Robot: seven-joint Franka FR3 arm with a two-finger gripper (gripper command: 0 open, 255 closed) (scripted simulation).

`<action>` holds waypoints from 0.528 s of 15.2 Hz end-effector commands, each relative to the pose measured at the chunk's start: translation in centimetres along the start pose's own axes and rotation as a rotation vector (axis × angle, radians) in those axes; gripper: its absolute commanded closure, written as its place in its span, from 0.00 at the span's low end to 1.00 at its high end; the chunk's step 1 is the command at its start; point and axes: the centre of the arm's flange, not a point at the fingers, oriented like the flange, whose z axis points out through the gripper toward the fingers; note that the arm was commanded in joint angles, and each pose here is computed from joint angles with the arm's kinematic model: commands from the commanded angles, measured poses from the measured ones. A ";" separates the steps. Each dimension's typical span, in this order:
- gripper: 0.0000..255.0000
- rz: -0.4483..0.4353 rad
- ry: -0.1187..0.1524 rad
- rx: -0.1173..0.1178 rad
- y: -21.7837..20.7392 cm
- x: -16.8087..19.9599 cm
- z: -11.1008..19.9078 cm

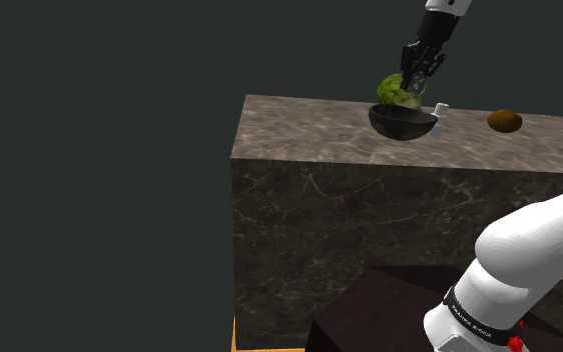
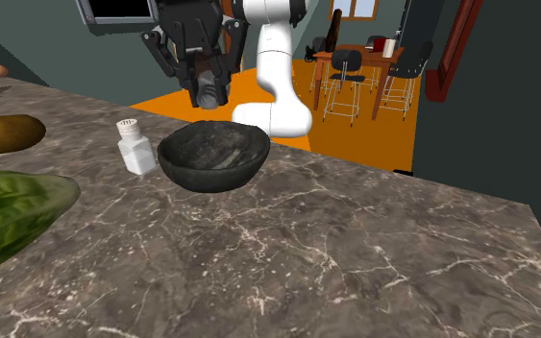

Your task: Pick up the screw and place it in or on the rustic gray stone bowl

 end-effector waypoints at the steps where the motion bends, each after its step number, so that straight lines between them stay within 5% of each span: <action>1: 1.00 0.000 0.000 0.000 0.1 -0.1 1.2; 8: 1.00 0.000 0.000 0.000 0.5 -0.3 4.9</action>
